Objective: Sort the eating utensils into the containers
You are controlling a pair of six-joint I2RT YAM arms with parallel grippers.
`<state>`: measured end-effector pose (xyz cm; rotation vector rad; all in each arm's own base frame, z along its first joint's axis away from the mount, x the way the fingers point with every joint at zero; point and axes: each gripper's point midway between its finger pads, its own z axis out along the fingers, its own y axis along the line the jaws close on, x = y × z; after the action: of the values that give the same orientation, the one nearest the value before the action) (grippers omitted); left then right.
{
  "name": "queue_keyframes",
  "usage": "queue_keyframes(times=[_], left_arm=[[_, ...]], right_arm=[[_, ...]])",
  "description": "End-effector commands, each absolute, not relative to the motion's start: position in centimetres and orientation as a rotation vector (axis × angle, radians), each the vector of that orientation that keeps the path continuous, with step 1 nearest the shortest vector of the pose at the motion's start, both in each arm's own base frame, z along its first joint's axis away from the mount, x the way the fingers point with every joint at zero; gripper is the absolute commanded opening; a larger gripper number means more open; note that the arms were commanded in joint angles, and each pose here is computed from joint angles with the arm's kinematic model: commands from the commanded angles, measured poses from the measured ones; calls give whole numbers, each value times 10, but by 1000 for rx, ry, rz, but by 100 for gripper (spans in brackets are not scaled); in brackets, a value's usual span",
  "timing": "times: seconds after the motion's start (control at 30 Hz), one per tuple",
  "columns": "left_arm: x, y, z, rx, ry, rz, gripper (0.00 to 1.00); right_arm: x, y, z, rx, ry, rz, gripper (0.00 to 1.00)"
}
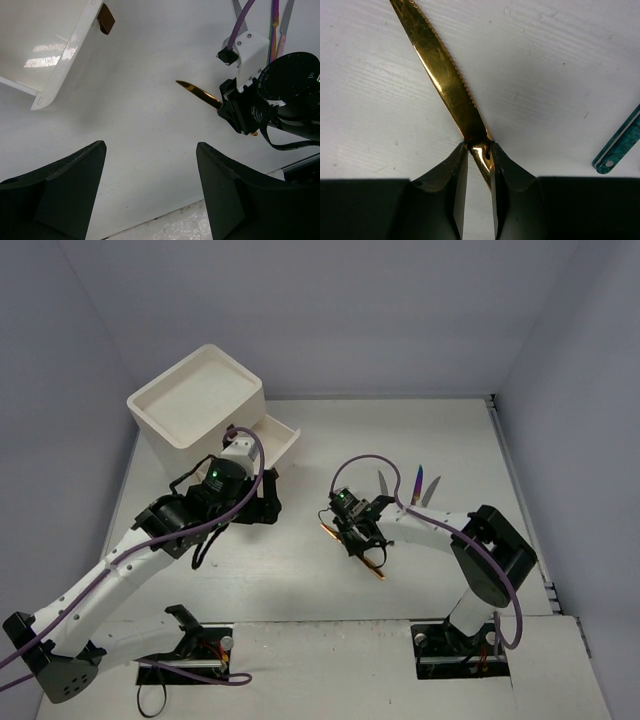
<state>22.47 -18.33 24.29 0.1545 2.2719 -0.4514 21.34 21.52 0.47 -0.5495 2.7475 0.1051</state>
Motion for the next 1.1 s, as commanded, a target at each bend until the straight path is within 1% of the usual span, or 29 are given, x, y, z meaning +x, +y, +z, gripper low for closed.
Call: queue_keyframes(times=[0.0,0.17,0.4,0.5,0.6,0.7,0.77,0.87,0.97,1.0,1.03,1.07], left_arm=[[227,-185,261,118,2212,-507,70],[224,-189,261,129,2220,-538,70],[215,-203,266,200,2201,-627,70],[213,-218,274,242,2146,-711,70],[211,-239,281,294,2090,-790,70],[207,-261,280,376,2066,-797,70],[211,-273,279,408,2048,-779,70],[217,-274,272,400,2054,-727,70],[218,-265,273,353,2049,-710,70],[217,-260,272,331,2047,-698,70],[216,-253,273,314,2041,-691,70],[215,-249,274,302,2037,-683,70]], right_arm=[[210,204,-15,-488,2798,-6,0],[233,221,8,-376,2732,69,0],[285,240,96,-105,2527,364,0],[297,244,128,4,2450,495,0],[300,253,159,44,2377,614,0],[301,260,186,83,2312,710,0],[301,263,197,88,2288,745,0],[303,259,198,83,2280,727,0],[302,247,170,32,2347,615,1],[302,239,156,11,2378,543,10],[302,229,141,-24,2410,455,27],[303,223,125,-33,2443,385,35]])
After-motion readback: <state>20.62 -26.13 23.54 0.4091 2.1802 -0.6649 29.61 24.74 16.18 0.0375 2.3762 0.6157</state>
